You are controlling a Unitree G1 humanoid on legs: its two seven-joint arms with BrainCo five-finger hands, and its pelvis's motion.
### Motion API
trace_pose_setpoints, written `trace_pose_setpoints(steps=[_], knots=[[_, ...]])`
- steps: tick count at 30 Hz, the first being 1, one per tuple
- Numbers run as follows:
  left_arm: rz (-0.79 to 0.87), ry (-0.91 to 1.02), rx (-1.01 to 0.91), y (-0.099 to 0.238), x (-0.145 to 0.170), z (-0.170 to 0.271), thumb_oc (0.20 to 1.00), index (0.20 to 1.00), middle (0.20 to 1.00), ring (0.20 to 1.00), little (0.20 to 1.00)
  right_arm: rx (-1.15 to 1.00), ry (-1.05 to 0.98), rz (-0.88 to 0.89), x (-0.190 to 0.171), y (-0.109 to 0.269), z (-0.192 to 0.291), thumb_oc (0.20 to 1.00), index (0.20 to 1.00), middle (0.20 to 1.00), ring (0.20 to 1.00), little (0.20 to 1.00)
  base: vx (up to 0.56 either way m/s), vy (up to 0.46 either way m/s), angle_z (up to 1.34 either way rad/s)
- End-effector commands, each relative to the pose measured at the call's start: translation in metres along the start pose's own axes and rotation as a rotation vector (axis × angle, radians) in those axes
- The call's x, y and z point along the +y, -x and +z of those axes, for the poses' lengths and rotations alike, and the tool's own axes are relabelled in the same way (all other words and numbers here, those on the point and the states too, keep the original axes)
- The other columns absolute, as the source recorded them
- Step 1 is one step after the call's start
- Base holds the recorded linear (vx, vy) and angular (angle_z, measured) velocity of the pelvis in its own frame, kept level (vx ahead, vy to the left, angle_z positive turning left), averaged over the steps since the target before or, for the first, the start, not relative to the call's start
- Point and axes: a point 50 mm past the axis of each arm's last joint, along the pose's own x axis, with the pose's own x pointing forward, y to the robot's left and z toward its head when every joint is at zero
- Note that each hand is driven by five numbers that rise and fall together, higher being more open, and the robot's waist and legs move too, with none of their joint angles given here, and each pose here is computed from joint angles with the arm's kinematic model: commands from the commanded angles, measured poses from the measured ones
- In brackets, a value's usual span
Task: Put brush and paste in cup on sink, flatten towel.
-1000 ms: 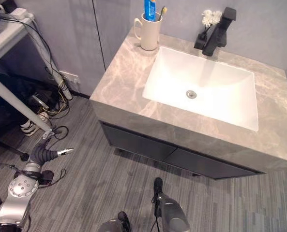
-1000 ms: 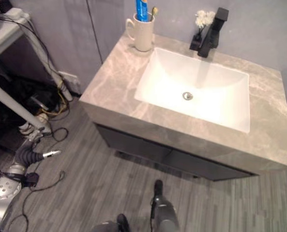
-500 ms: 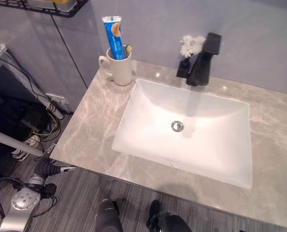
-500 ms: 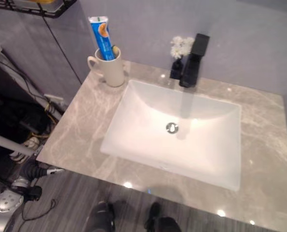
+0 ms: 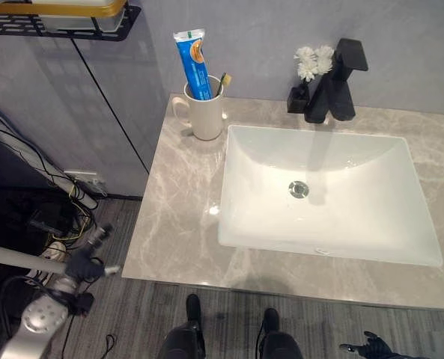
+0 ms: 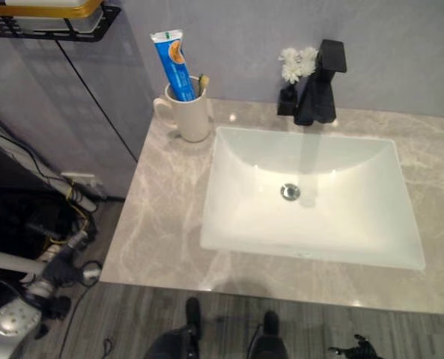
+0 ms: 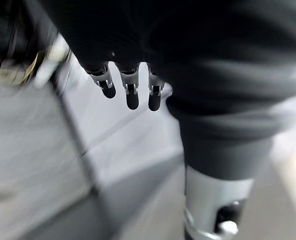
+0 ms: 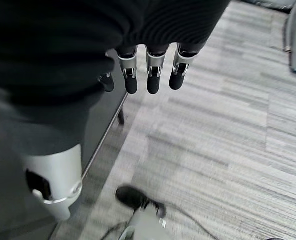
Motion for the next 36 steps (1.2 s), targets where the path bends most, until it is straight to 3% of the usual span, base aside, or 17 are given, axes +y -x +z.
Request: trace_pose_setpoints(steps=[1,3,4,5,6,10,12,16,20,24,36], knots=[[0.088,0.037,-0.141,-0.008,0.013,0.024,1.000,1.000,1.000,1.000,1.000,-0.061,0.060,-0.069,-0.023,-0.003,0.016,1.000,1.000,1.000,1.000,1.000,0.07,0.016,-0.04],[0.059,0.018,-0.190,-0.007,0.012,0.035,1.000,1.000,1.000,1.000,1.000,-0.131,0.086,-0.081,-0.027,-0.004,0.034,1.000,1.000,1.000,1.000,1.000,0.03,-0.029,0.04],[0.043,0.004,-0.252,-0.009,0.012,0.049,0.693,0.693,0.693,0.693,0.693,-0.177,0.101,-0.098,-0.033,-0.004,0.045,1.000,1.000,1.000,1.000,1.000,-0.01,-0.054,0.13],[0.043,0.004,-0.252,-0.009,0.012,0.048,0.536,0.536,0.536,0.536,0.536,-0.177,0.101,-0.098,-0.033,-0.004,0.045,1.000,1.000,1.000,1.000,1.000,0.01,-0.056,0.31],[0.026,0.007,-0.282,-0.009,0.012,0.056,0.200,0.200,0.200,0.200,0.200,-0.173,0.130,-0.097,-0.033,-0.004,0.045,1.000,1.000,1.000,1.000,1.000,0.01,-0.053,0.44],[-0.077,-0.009,-0.450,-0.015,0.012,0.102,0.200,0.200,0.200,0.200,0.200,-0.212,0.210,-0.145,-0.050,-0.007,0.067,1.000,1.000,1.000,1.000,1.000,-0.06,-0.083,0.14],[-0.170,-0.017,-0.575,-0.027,0.000,0.139,0.200,0.200,0.200,0.200,0.200,-0.279,0.199,-0.246,-0.072,-0.007,0.102,1.000,1.000,1.000,1.000,1.000,-0.23,-0.030,-0.07],[-0.189,-0.043,-0.612,-0.043,-0.015,0.153,0.200,0.200,0.200,0.200,0.200,-0.338,0.181,-0.252,-0.063,-0.005,0.116,1.000,1.000,1.000,1.000,1.000,-0.08,-0.003,-0.27],[-0.165,0.076,-0.587,-0.067,-0.029,0.157,0.200,0.200,0.200,0.200,0.200,-0.347,0.243,-0.237,-0.046,-0.006,0.119,1.000,1.000,1.000,1.000,1.000,-0.04,0.000,-0.42],[-0.119,0.021,-0.577,-0.080,-0.026,0.160,0.200,0.200,0.200,0.200,0.200,-0.344,0.295,-0.249,-0.045,-0.007,0.122,1.000,1.000,1.000,1.000,1.000,-0.03,-0.014,-0.33],[0.079,-0.028,-0.475,-0.114,-0.014,0.155,0.200,0.200,0.200,0.200,0.200,-0.320,0.195,-0.271,-0.046,-0.009,0.126,1.000,1.000,1.000,1.000,1.000,0.02,-0.031,-0.13]])
